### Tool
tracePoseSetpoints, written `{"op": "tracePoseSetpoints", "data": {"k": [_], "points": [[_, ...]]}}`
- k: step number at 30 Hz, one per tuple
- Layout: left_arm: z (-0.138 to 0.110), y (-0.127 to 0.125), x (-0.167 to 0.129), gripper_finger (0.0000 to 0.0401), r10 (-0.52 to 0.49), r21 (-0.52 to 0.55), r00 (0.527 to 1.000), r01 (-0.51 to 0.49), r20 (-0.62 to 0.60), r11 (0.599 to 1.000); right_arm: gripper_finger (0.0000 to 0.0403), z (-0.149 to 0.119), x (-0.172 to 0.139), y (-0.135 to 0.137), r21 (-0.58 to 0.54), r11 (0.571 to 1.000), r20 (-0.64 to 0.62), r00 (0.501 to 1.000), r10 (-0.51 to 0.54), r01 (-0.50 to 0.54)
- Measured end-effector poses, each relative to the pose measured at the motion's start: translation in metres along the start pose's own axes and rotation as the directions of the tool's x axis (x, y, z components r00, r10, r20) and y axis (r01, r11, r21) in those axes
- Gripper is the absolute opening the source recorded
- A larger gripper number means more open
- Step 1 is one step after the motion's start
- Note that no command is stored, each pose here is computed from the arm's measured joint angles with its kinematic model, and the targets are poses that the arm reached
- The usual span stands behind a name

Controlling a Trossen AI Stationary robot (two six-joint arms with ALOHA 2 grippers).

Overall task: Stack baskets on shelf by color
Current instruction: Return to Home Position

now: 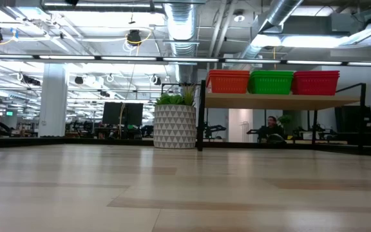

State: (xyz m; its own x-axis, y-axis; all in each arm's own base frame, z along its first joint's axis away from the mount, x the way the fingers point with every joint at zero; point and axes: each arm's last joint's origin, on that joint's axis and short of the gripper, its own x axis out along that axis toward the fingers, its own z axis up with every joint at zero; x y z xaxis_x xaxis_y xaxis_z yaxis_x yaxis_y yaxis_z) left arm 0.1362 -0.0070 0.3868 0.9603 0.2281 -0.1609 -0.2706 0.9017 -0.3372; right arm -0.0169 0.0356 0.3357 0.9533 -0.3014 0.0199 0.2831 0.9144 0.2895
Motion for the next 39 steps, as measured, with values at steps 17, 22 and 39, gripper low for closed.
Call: {"op": "tracePoseSetpoints", "data": {"k": [17,22,39], "points": [[-0.119,0.057,-0.009,0.0274,0.014,-0.146,0.995,0.0,0.097,0.989,0.0244,-0.012,0.018,-0.011,0.054,0.997,-0.01,0.998,0.063,-0.062],[-0.133,0.066,-0.016,0.0274,0.009,-0.147,0.992,0.009,0.123,0.989,0.0244,-0.017,0.024,-0.015,0.071,0.996,-0.027,0.998,0.056,-0.054],[-0.165,0.083,-0.025,0.0274,0.007,-0.169,0.992,0.015,0.128,0.985,0.0244,-0.027,0.039,-0.022,0.178,0.973,-0.052,0.986,0.157,-0.146]]}}
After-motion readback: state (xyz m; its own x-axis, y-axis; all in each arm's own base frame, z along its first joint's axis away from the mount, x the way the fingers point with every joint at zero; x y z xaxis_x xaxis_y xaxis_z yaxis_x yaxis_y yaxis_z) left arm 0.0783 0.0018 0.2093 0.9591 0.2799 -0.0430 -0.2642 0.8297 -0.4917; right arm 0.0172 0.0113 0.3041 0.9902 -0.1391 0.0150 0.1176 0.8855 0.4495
